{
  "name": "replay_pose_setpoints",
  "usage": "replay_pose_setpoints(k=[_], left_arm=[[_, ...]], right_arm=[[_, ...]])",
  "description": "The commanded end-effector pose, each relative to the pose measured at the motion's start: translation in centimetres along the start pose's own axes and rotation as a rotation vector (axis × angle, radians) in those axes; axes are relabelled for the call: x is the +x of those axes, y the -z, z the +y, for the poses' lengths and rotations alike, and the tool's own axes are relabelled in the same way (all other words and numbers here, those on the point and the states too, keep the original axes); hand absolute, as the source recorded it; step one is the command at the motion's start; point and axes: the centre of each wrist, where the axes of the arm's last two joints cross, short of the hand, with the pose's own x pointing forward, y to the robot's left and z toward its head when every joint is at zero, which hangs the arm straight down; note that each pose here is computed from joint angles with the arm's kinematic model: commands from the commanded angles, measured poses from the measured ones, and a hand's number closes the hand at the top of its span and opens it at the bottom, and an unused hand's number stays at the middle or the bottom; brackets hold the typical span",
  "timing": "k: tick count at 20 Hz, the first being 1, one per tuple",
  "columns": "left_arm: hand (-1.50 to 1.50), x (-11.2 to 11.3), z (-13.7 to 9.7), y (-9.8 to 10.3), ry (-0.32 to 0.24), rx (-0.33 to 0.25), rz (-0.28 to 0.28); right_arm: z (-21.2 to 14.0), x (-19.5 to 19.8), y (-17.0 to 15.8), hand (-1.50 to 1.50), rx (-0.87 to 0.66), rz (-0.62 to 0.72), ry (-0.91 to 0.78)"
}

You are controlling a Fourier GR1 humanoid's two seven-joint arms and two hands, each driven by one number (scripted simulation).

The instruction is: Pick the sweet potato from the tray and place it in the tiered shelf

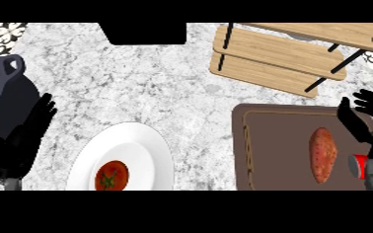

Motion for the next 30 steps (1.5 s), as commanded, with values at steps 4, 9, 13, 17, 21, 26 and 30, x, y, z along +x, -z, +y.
replay_pose_setpoints(k=[4,9,13,17,21,26,30], left_arm=[[0.00,-0.1,0.3,1.0,-0.045,0.020,0.081],[0.00,-0.3,-0.1,0.6,-0.048,0.026,0.085],[0.00,0.1,0.7,0.7,-0.037,0.022,0.079],[0.00,0.0,0.0,0.4,-0.035,0.011,0.073],[0.00,-0.1,-0.2,0.4,-0.039,-0.009,0.080],[0.00,0.0,-0.4,0.7,-0.038,-0.006,0.082],[0.00,0.4,0.0,1.1,-0.043,-0.003,0.085]], right_arm=[[5.6,2.3,-6.8,-1.50,-0.113,0.001,-0.051],[3.7,-1.9,-6.7,-1.50,-0.141,0.083,-0.371],[1.9,-0.4,-4.6,-1.50,-0.112,0.200,-0.562],[3.2,1.5,-6.1,-1.50,0.052,0.340,-0.741],[4.3,3.2,-7.3,-1.50,0.203,0.430,-0.940],[4.5,7.6,-6.9,-1.50,0.263,0.472,-1.079],[4.7,8.5,-7.1,-1.50,0.302,0.516,-1.142]])
